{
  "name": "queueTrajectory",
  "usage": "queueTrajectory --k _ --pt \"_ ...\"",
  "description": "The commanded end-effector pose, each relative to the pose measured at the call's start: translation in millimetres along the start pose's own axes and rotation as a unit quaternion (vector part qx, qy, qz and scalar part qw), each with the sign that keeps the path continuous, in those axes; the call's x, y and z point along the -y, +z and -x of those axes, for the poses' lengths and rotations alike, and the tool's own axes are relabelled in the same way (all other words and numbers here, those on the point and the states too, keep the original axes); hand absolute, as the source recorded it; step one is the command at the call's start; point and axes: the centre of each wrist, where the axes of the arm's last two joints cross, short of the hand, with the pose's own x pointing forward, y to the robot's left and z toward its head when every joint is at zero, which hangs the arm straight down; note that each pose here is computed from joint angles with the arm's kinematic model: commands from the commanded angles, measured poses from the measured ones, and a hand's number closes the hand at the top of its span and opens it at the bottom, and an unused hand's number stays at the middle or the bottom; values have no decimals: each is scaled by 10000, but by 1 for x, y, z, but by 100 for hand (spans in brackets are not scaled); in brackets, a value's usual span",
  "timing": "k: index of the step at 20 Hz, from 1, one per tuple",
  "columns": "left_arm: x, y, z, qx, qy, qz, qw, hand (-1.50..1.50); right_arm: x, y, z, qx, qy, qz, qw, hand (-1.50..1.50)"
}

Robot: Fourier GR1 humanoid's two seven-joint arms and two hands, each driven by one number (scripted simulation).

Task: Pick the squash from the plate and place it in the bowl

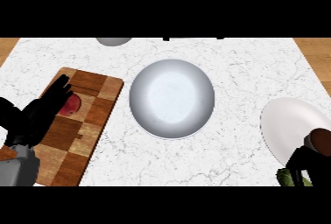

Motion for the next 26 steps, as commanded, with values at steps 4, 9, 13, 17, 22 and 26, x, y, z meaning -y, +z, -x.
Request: queueTrajectory --k 4,9,13,17,22,26 --pt "3 -6 -6 79 -36 86 9999 0 48 51 -30 585 -303 875 9940 150" --pt "9 -9 -3 4 48 121 9999 0 56 41 -53 937 -1109 872 9856 150" --pt "12 -6 -1 32 -80 240 9997 0 65 25 -93 857 -1380 859 9830 150" --pt "26 -6 -5 58 -42 214 9997 0 77 28 -124 913 -1367 1084 9804 150" --pt "9 -17 -6 121 -77 176 9997 0 106 -1 -160 888 -1518 1303 9758 150" --pt "23 -22 -4 187 7 284 9994 0 118 -28 -192 804 -1573 1283 9759 150"
